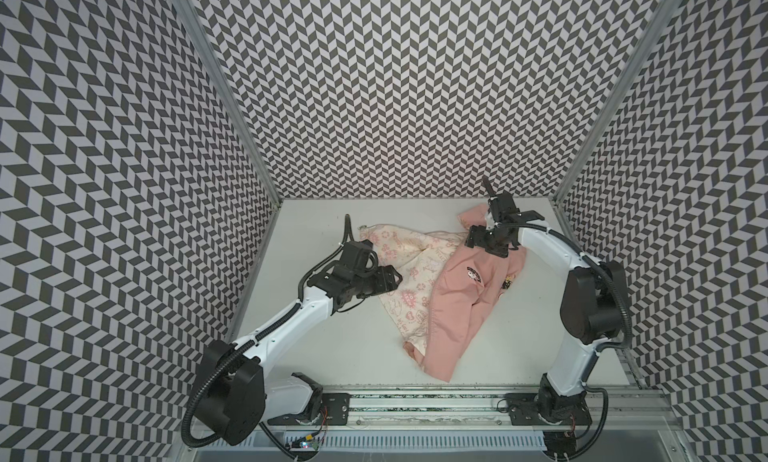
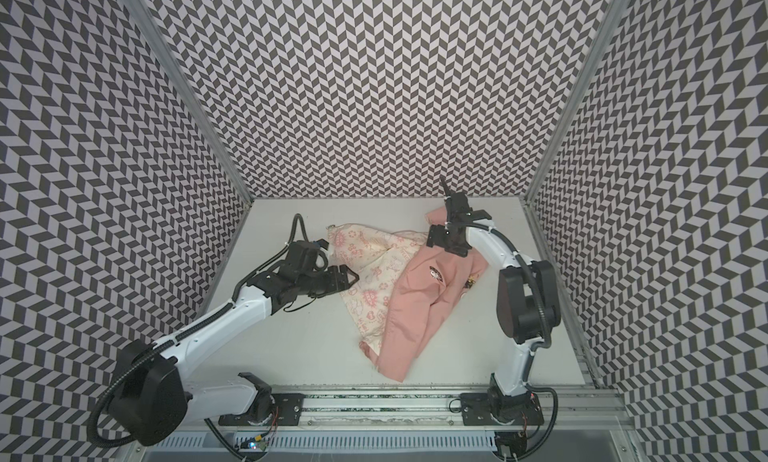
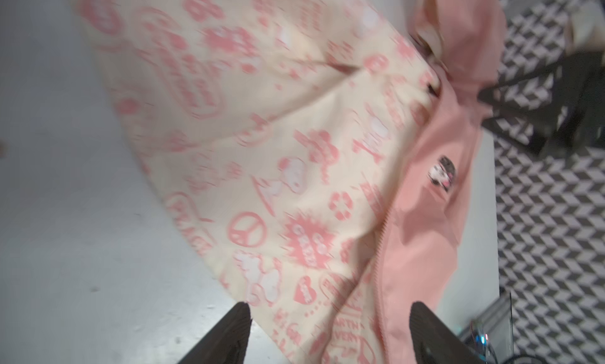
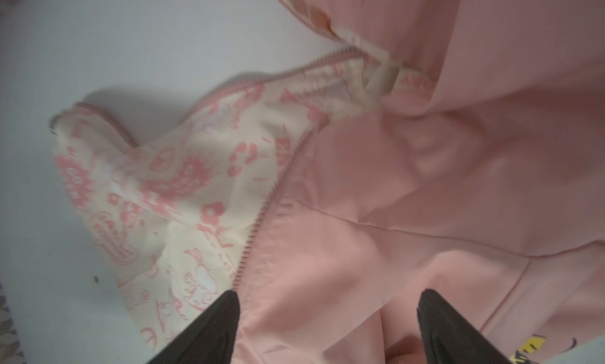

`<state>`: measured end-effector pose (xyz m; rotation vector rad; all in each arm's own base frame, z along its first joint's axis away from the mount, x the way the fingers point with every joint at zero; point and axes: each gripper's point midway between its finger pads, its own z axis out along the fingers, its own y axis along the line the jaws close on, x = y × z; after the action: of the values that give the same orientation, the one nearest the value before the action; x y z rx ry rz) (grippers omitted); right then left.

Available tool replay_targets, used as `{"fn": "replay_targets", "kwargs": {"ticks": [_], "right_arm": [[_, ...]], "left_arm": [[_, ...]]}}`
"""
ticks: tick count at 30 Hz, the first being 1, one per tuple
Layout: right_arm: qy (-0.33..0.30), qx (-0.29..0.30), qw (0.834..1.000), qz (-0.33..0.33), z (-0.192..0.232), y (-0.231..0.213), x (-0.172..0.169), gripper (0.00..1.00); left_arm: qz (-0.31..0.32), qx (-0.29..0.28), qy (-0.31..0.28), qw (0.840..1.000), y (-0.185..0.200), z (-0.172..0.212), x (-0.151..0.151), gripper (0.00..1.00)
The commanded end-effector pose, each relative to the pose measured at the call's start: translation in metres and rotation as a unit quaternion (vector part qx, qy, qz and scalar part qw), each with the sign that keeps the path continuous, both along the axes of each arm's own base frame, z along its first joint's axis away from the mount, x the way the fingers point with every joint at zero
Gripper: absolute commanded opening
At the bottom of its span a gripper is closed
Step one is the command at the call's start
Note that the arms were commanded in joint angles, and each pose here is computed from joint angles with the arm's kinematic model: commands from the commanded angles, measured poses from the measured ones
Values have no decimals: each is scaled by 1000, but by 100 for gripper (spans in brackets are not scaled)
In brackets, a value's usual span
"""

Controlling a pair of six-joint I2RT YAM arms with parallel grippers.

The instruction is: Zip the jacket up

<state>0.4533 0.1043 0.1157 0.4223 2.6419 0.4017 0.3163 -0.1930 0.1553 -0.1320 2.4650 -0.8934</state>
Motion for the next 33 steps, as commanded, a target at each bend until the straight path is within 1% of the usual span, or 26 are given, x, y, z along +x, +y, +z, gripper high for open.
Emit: {"fn": "replay_targets", "kwargs": {"ticks": [1, 4, 7, 10, 12, 15, 17, 21, 24, 27, 31, 33], "right_arm": [[-4, -13, 1000, 4, -6, 1, -8, 86], [4, -12, 1000, 3, -20, -2, -26, 84], [17, -17, 1000, 2, -37, -9, -42, 79], [34, -22, 999, -4, -53, -19, -54, 72], [42, -16, 999, -16, -61, -28, -60, 68], [39, 14, 998, -53, -64, -54, -63, 67], [37, 32, 996, -77, -62, -73, -60, 67], [39, 26, 994, -102, -58, -99, -47, 67], [38, 28, 993, -108, -53, -107, -32, 68], [32, 31, 993, -105, -43, -108, -18, 70], [7, 57, 994, -95, -19, -100, -4, 74], [-5, 71, 994, -86, -7, -93, -1, 76]], "left_arm": [[92, 18, 23, 995, 31, -29, 27, 79], [134, 28, 19, 990, 46, -41, 53, 80], [161, 40, 33, 986, 60, -58, 74, 80], [197, 27, 49, 979, 77, -70, 90, 79], [219, 12, 42, 975, 86, -69, 97, 79], [232, 15, 25, 972, 91, -59, 108, 80], [234, 14, 17, 972, 93, -53, 115, 81], [240, -6, 13, 971, 99, -48, 132, 84], [233, -14, 19, 972, 97, -55, 145, 85], [225, -17, 24, 974, 94, -64, 158, 85], [202, -35, 25, 978, 82, -75, 179, 85], [193, -34, 25, 980, 79, -79, 189, 84]]}}
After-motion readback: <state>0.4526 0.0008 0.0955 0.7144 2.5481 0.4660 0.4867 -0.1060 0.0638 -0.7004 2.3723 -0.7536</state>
